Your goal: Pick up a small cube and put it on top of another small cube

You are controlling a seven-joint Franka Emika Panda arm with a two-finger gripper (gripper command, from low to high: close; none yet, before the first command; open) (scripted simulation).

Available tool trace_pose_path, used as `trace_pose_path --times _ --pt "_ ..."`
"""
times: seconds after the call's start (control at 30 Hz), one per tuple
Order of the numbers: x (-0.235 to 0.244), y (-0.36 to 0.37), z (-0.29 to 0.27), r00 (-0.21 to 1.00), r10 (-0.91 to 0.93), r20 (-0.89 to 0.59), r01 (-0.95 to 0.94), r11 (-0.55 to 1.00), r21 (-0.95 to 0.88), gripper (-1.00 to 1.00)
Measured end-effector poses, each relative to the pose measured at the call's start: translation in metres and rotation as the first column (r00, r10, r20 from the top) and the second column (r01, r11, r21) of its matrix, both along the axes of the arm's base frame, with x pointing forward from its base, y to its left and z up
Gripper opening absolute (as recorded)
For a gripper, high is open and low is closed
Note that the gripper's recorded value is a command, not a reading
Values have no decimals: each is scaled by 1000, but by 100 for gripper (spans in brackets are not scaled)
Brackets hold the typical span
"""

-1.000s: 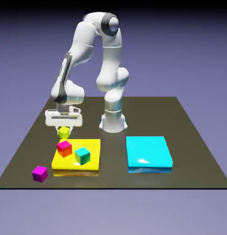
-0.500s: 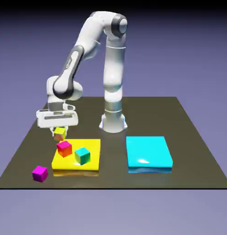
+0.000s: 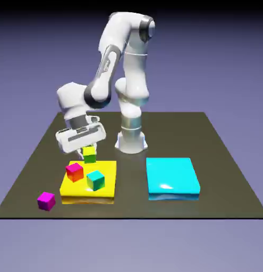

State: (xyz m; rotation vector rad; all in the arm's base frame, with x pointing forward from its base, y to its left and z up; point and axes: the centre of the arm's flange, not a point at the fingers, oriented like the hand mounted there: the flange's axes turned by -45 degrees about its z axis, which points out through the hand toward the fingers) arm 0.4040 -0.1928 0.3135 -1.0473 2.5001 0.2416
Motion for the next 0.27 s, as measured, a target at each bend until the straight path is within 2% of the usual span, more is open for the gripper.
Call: trace_pose_path --times 0.17,0.2,0.27 --pt "14 14 -55 1000 3 1 -3 1000 0 -100" --pt "16 16 -65 1000 1 0 -1 1000 0 100" --pt "15 16 -65 1000 0 -1 0 1000 0 100"
